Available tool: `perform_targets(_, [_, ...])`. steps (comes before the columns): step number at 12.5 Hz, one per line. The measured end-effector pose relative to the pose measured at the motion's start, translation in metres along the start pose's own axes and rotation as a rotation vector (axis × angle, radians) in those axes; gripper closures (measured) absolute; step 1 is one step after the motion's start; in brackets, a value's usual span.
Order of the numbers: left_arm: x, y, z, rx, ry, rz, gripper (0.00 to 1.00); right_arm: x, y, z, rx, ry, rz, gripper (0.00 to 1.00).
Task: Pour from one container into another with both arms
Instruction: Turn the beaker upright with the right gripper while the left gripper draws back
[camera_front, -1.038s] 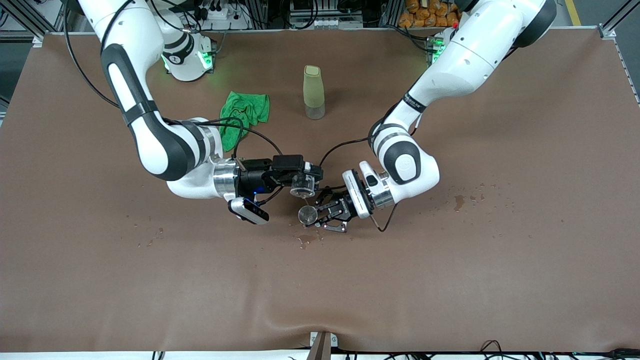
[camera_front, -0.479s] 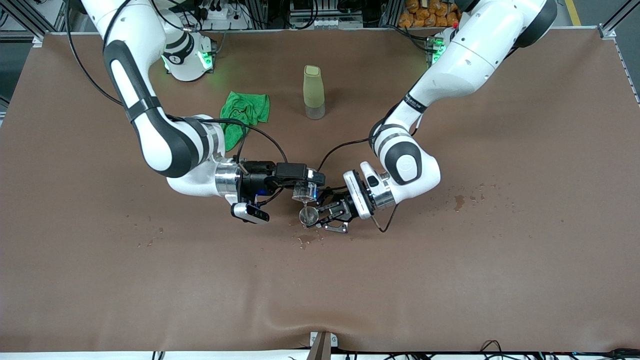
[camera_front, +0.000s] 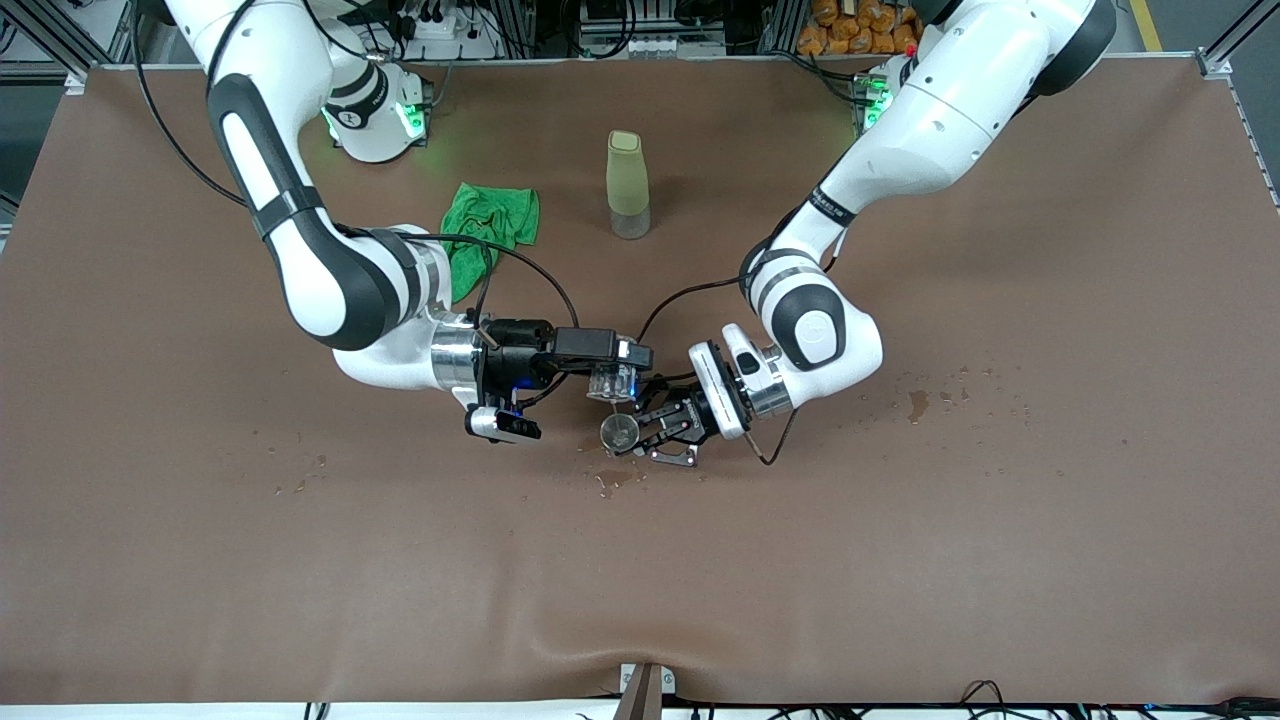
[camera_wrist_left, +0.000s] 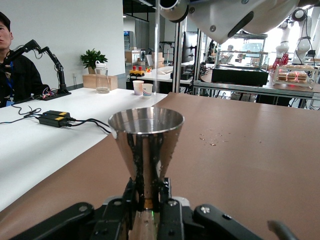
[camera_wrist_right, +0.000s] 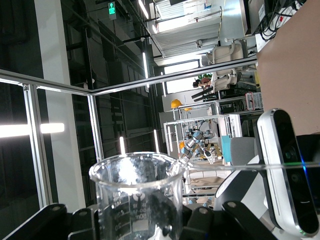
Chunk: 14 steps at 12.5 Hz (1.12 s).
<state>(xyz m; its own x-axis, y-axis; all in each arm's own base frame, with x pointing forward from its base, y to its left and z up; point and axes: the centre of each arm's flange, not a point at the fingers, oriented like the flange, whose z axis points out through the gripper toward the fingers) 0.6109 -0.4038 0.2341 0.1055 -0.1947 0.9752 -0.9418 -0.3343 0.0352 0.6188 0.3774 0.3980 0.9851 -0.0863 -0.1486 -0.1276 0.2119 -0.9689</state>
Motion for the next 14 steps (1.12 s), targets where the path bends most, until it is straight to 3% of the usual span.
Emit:
perform_targets(9, [-0.002, -0.013, -0.01, 0.021, 0.003, -0.005, 0.79, -0.002, -0.006, 0.001, 0.003, -0.002, 0.086, 0.85])
perform_targets(11, [-0.001, -0.012, -0.009, 0.019, 0.004, -0.006, 0.79, -0.001, -0.006, 0.0, -0.013, -0.006, 0.016, 0.85])
perform_targets(14, [-0.002, -0.013, -0.01, 0.022, 0.004, -0.007, 0.79, 0.007, -0.004, -0.014, -0.096, -0.032, -0.152, 0.85])
